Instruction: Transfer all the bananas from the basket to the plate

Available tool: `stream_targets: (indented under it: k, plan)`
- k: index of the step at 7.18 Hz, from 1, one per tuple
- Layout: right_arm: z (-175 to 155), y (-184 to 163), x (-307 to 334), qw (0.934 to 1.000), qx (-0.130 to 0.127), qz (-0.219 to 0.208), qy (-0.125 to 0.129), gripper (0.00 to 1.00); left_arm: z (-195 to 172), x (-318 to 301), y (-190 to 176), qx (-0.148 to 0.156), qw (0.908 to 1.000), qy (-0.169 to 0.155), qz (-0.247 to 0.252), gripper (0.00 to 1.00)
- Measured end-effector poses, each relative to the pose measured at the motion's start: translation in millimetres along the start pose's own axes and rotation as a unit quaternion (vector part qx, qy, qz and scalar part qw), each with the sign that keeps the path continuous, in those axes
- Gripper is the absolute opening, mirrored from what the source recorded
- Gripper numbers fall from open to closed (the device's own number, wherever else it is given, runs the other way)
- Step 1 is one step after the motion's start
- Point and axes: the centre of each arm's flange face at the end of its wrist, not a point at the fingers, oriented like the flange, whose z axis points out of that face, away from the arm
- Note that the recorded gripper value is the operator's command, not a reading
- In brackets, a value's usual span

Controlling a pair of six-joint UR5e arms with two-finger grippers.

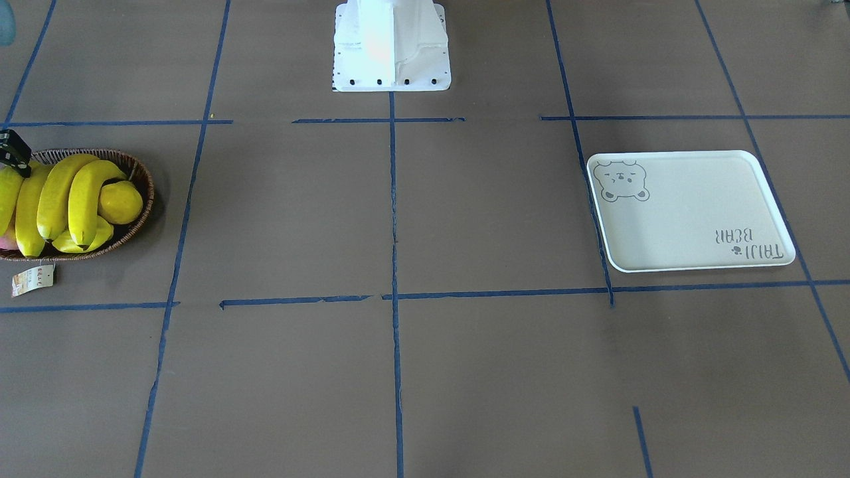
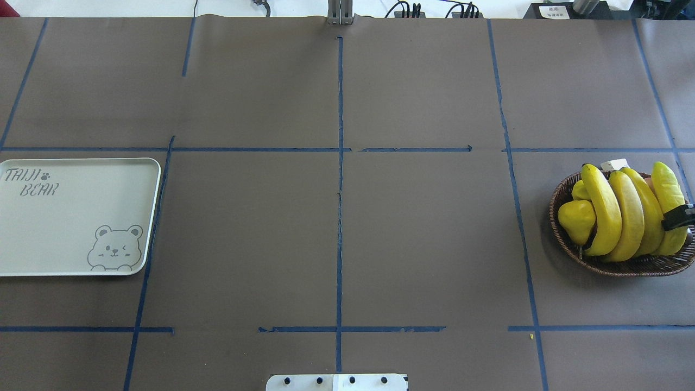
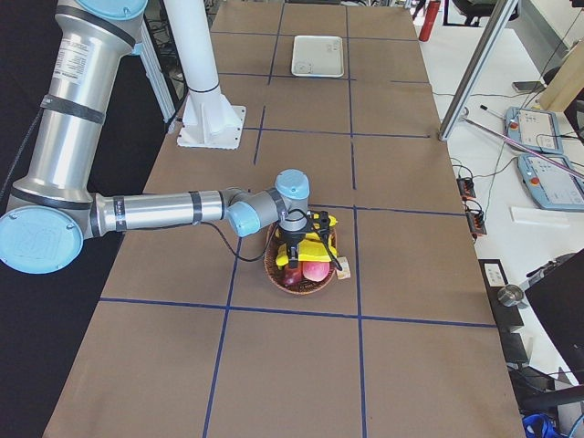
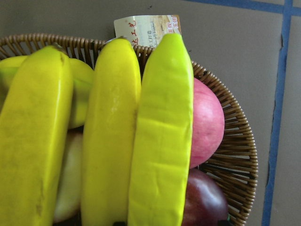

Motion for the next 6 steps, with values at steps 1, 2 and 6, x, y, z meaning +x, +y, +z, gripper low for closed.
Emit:
stream_targets:
  k: [1,2,6]
  plan:
    - [0,0,0,1.0000,0.000,0.000,-0.001,0.01,0,0,0,0.000,1.0000,0.000,0.000,1.00]
    - [-2,-1,-1,1.0000,0.001,0.000,-0.002,0.01,0,0,0,0.000,1.0000,0.000,0.000,1.00]
    - [-65,8,33,0.9984,0.056,0.008,-0.009,0.01,-1,1,-1,0.001,1.0000,-0.001,0.001,1.00]
